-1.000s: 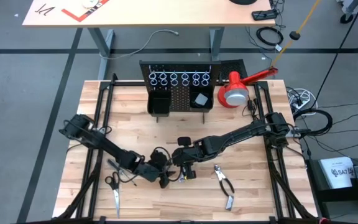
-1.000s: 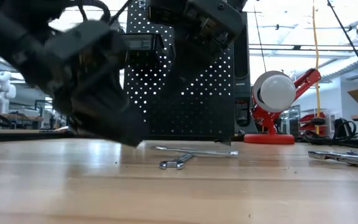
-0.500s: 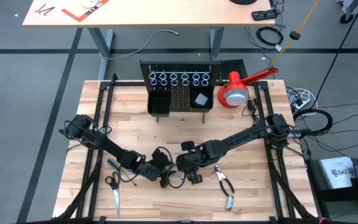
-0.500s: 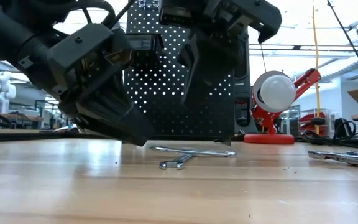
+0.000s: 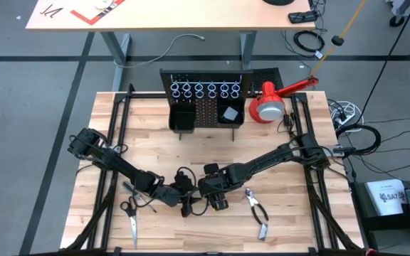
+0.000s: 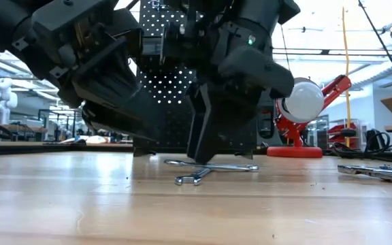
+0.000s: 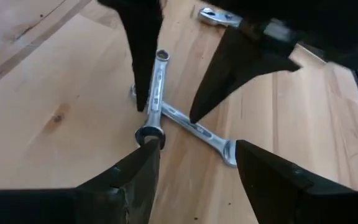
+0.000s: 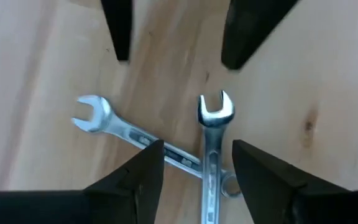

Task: Hang tools onto peg board
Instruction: Hang the bottom wrench on the pegboard

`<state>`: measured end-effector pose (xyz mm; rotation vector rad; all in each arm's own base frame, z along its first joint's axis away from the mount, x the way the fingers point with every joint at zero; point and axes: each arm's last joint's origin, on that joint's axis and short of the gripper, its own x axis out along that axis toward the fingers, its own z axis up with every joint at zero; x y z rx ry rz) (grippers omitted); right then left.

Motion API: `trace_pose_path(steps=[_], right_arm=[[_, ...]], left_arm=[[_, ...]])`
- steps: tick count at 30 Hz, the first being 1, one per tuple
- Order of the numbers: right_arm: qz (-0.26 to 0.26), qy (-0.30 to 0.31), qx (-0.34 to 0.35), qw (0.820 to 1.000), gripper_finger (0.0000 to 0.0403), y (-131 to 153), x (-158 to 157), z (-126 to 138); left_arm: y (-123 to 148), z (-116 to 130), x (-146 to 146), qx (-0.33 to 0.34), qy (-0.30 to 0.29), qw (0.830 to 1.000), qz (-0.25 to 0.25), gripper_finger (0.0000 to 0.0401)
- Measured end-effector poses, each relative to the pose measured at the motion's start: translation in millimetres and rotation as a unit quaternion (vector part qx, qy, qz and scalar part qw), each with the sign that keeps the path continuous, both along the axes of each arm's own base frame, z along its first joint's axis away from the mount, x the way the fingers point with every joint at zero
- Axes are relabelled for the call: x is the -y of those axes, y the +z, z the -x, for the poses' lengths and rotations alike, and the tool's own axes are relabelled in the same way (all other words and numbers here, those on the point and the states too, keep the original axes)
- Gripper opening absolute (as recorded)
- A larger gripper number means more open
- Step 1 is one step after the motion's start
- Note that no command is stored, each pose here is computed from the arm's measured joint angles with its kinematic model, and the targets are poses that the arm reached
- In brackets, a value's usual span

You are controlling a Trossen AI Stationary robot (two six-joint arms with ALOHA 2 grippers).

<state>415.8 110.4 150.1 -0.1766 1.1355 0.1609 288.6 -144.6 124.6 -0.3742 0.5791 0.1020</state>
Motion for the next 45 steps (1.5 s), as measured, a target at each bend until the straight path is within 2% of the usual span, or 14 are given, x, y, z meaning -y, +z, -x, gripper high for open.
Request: trace_pose_path(steps=[10,20,26,35,45], right_arm=[[-0.008,-0.029,-0.003,1.000,0.0135,-6,10,-4],[-0.025,-0.054,-0.007,0.998,0.0048,-7,20,-7],[-0.032,-0.047,-0.025,0.998,0.0004,-22,19,-9],[-0.044,-0.040,-0.012,0.998,0.0009,-29,16,-13],[-0.052,-0.033,0.004,0.998,0.0101,-22,15,-14]], left_arm=[[0,1,1,0.001,-0.005,1.000,-0.002,0.0218],[0,0,1,0.001,-0.005,1.000,-0.003,0.0218],[0,1,1,0.001,-0.005,1.000,-0.003,0.0218],[0,1,1,0.001,-0.005,1.000,-0.003,0.0218],[0,1,2,-0.001,-0.007,1.000,-0.003,0.0218]])
